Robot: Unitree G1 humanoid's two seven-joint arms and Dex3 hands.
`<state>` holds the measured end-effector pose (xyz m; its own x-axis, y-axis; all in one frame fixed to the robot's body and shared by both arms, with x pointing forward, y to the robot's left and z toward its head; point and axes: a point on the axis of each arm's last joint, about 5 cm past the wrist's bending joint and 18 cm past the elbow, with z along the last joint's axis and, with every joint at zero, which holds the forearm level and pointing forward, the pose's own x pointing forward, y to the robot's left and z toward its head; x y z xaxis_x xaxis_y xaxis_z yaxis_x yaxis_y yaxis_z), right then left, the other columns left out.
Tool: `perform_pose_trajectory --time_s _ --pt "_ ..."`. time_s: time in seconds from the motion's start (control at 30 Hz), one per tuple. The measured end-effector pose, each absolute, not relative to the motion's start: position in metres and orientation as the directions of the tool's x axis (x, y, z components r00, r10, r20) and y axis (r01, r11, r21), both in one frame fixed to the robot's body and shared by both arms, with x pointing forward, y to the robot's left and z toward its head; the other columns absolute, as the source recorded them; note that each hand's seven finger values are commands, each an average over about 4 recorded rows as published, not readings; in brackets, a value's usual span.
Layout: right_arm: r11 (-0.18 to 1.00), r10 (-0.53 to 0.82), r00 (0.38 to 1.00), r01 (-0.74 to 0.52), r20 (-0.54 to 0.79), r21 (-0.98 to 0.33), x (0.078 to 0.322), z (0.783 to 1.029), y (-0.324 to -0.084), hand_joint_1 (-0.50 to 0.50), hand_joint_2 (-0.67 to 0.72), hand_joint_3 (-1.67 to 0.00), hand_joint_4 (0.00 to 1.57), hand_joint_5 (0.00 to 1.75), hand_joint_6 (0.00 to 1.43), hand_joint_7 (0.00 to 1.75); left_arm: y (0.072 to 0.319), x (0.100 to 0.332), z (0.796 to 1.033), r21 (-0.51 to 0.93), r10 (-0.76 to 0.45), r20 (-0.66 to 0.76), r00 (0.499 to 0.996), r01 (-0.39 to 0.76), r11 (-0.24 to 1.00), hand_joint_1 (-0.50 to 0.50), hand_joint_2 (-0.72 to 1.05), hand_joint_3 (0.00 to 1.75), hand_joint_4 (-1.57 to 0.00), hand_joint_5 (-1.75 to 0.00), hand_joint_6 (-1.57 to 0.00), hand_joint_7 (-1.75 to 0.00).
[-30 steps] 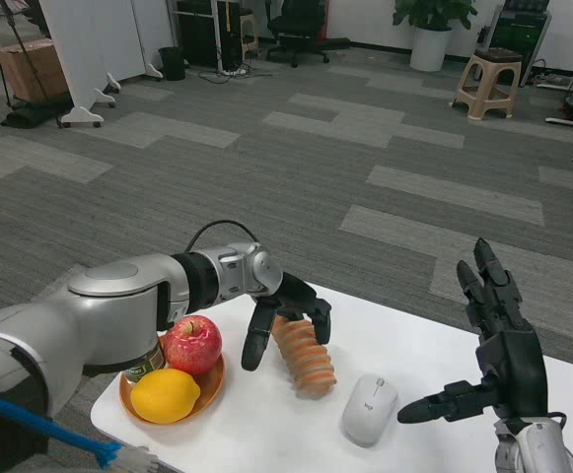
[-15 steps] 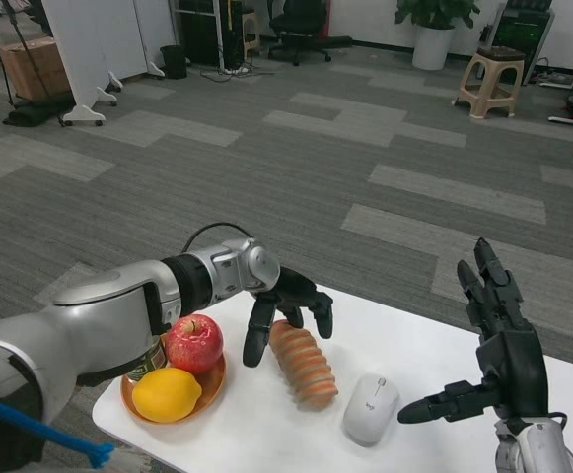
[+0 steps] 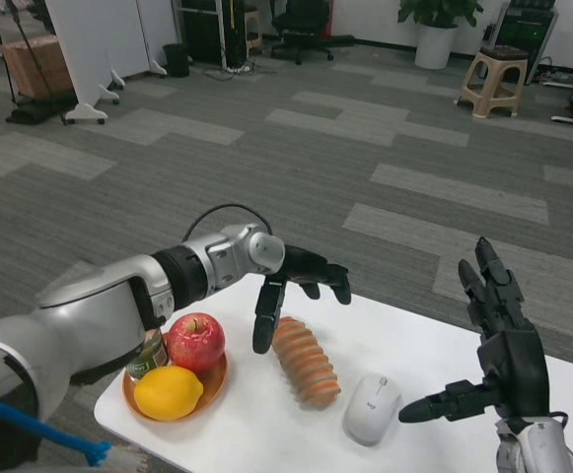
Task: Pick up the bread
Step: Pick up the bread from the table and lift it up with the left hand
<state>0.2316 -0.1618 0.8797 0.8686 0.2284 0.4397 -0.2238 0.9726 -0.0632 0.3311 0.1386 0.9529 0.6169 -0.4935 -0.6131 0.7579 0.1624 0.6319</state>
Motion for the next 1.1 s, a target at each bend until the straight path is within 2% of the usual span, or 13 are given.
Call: perform_pose_trajectory --time_s 0.1,0.2,0.27,0.43,0.57,0.67,0.8,0.9,1.03,1.1 --pt "0.973 0.228 0.869 -0.224 0.440 -0.063 0.232 0.880 -0.162 -0.33 0.15 0.00 0.00 0.12 0.00 0.00 0.134 0.329 0.949 0.650 -0.491 -0.615 0.617 0.749 0.127 0.13 0.32 0.04 0.00 -0.82 0.00 -0.70" --pt "0.973 0.229 0.869 -0.224 0.439 -0.063 0.232 0.880 -0.162 -0.33 0.15 0.00 0.00 0.15 0.00 0.00 0.127 0.325 0.941 0.671 -0.485 -0.622 0.615 0.737 0.074 0.07 0.54 0.07 0.00 -0.82 0.00 -0.68" --pt "0.973 0.229 0.869 -0.224 0.439 -0.063 0.232 0.880 -0.162 -0.33 0.15 0.00 0.00 0.10 0.00 0.00 0.120 0.322 0.936 0.680 -0.487 -0.625 0.610 0.732 0.045 0.06 0.67 0.07 0.00 -0.82 0.00 -0.65" --pt "0.973 0.228 0.869 -0.224 0.439 -0.063 0.232 0.879 -0.162 -0.33 0.15 0.00 0.00 0.15 0.00 0.00 0.103 0.316 0.920 0.703 -0.492 -0.625 0.606 0.711 -0.018 0.03 0.83 0.09 0.00 -0.82 0.00 -0.59" --pt "0.973 0.227 0.870 -0.222 0.438 -0.063 0.231 0.879 -0.162 -0.33 0.15 0.00 0.00 0.10 0.00 0.00 0.099 0.314 0.913 0.718 -0.480 -0.630 0.610 0.693 -0.062 0.02 0.91 0.09 0.00 -0.82 0.00 -0.56" --pt "0.973 0.227 0.871 -0.222 0.437 -0.063 0.231 0.879 -0.162 -0.33 0.15 0.00 0.00 0.10 0.00 0.00 0.096 0.314 0.910 0.728 -0.469 -0.634 0.615 0.680 -0.092 -0.02 0.98 0.09 0.00 -0.82 0.00 -0.56" --pt "0.973 0.227 0.871 -0.222 0.437 -0.062 0.231 0.879 -0.162 -0.33 0.15 0.00 0.00 0.15 0.00 0.00 0.094 0.313 0.904 0.726 -0.445 -0.657 0.609 0.670 -0.154 -0.23 1.05 0.09 0.00 -0.82 0.00 -0.56" --pt "0.973 0.226 0.871 -0.221 0.437 -0.062 0.231 0.879 -0.162 -0.33 0.15 0.00 0.00 0.12 0.00 0.00 0.095 0.313 0.903 0.721 -0.435 -0.667 0.605 0.672 -0.171 -0.30 0.98 0.09 0.00 -0.82 0.00 -0.56" --pt "0.973 0.226 0.871 -0.221 0.437 -0.062 0.231 0.879 -0.162 -0.33 0.15 0.00 0.00 0.10 0.00 0.00 0.095 0.314 0.903 0.716 -0.431 -0.673 0.602 0.677 -0.173 -0.32 0.89 0.09 0.00 -0.82 0.00 -0.56" --pt "0.973 0.225 0.871 -0.221 0.437 -0.062 0.231 0.879 -0.162 -0.33 0.15 0.00 0.00 0.15 0.00 0.00 0.095 0.314 0.904 0.715 -0.431 -0.672 0.602 0.679 -0.167 -0.32 0.74 0.09 0.00 -0.82 0.00 -0.56"
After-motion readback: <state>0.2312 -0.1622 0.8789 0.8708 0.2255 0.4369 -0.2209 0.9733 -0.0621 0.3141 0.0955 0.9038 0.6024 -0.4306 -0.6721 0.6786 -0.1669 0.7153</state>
